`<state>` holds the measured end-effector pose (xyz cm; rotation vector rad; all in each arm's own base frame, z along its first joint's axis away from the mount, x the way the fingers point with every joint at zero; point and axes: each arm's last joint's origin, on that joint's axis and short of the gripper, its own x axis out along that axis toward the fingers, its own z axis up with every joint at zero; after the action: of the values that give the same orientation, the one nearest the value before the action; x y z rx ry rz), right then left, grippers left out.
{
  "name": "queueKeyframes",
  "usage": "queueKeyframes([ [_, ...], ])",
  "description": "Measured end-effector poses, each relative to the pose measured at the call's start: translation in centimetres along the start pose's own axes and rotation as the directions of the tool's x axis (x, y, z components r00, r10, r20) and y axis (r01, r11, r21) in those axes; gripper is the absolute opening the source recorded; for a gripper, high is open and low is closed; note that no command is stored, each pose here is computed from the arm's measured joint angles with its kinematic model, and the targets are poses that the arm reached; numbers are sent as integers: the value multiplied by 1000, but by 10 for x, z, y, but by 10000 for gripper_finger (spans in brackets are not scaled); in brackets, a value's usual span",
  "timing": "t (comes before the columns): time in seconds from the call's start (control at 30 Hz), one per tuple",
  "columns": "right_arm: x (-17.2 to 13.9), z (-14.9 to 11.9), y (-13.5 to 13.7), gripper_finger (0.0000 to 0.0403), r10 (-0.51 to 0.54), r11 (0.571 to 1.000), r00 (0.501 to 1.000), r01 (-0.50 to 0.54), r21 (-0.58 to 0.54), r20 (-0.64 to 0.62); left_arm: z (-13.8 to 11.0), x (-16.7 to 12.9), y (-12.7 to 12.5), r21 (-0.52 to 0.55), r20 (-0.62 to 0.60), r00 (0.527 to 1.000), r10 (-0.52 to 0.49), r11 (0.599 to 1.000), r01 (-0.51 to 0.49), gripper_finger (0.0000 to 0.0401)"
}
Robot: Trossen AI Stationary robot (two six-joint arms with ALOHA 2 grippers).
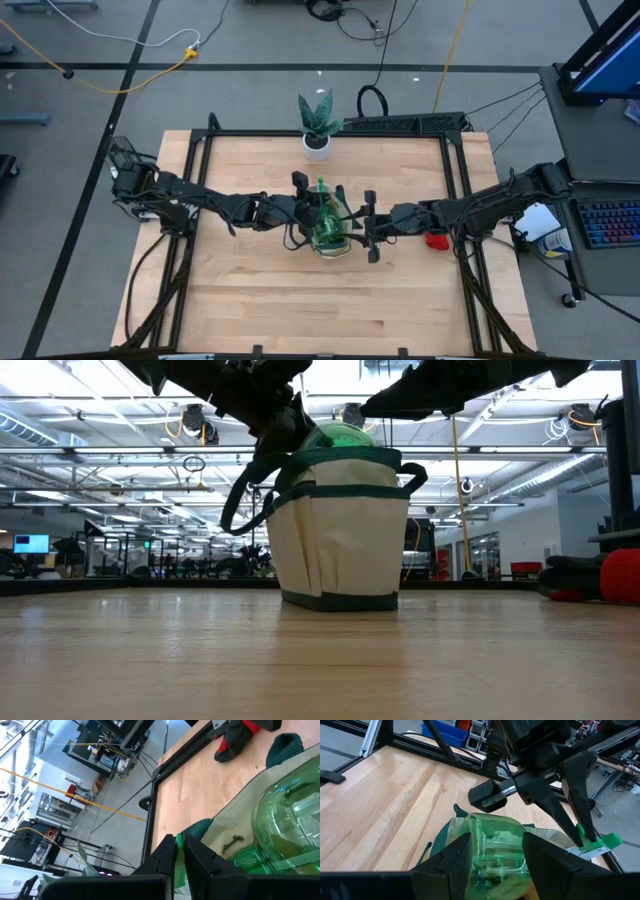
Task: Pick & Place Garden tools in Gardening bag
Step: Put the green spray bottle into the gardening bag
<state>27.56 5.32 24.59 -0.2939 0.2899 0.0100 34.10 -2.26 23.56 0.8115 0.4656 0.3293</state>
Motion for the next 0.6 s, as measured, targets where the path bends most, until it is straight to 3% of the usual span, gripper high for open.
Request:
queueKeyframes([
  [0.27,0,0,0,171,0,1000,1000,0,0,1,1,-3,-4,-86,-4,1000,-20,996,19,20],
  [0.6,0,0,0,171,-1,1000,1000,1,1,2,-9,-4,-13,-107,-86,989,-120,988,111,21],
])
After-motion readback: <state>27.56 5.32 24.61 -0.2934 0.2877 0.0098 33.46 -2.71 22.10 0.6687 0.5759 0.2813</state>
